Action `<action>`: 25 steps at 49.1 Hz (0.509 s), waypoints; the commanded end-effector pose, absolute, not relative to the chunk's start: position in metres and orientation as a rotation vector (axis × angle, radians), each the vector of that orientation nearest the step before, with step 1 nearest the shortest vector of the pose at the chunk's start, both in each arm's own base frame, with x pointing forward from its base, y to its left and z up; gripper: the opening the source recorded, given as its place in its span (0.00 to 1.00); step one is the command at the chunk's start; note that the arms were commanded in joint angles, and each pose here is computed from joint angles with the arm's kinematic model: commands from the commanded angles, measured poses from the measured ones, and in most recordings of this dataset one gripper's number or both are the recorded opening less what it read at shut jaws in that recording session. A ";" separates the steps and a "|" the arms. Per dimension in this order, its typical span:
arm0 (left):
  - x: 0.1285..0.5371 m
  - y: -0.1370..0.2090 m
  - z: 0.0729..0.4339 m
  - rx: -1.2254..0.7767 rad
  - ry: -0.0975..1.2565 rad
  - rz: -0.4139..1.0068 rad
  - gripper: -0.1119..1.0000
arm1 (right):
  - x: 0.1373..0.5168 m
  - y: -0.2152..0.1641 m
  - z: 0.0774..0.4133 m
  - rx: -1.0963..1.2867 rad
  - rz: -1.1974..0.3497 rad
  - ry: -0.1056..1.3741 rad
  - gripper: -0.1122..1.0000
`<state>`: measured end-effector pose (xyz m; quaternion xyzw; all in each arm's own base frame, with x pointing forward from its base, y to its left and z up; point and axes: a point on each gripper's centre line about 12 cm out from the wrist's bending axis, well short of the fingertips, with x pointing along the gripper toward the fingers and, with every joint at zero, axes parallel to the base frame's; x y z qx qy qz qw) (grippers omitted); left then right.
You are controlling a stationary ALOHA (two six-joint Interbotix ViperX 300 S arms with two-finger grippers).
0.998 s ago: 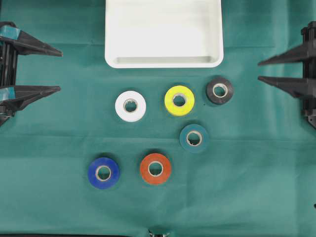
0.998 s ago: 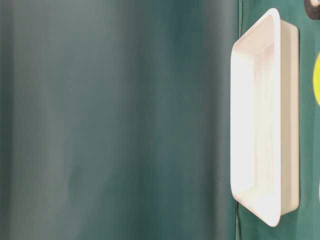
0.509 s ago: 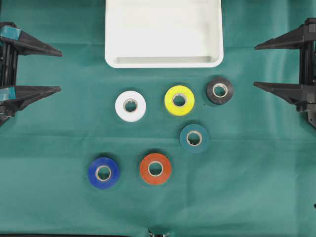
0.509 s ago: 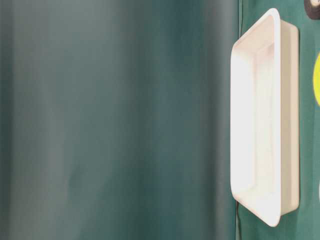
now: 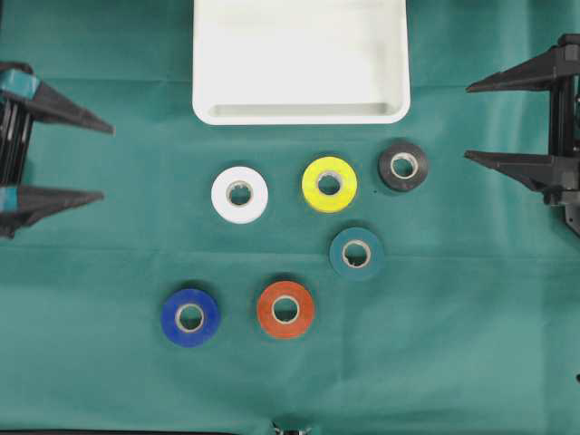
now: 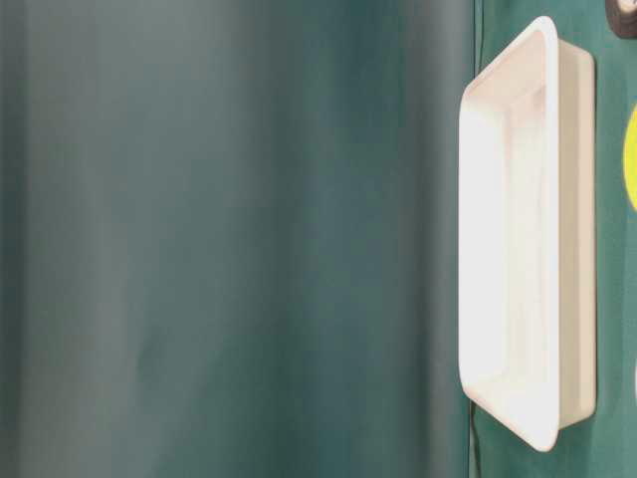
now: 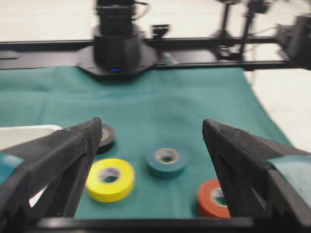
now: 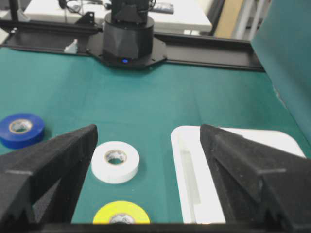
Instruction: Pick up the tape from a random location and place it into the white case.
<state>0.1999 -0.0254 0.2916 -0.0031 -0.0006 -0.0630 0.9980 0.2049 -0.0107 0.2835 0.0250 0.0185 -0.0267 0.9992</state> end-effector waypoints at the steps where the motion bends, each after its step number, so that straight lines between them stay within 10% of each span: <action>1: 0.201 -0.034 0.301 -0.012 -0.022 -0.167 0.97 | 0.207 -0.011 0.294 0.051 -0.055 0.009 0.90; 25: 0.199 -0.049 0.301 -0.012 -0.022 -0.241 0.97 | 0.207 -0.011 0.295 0.051 -0.054 0.006 0.90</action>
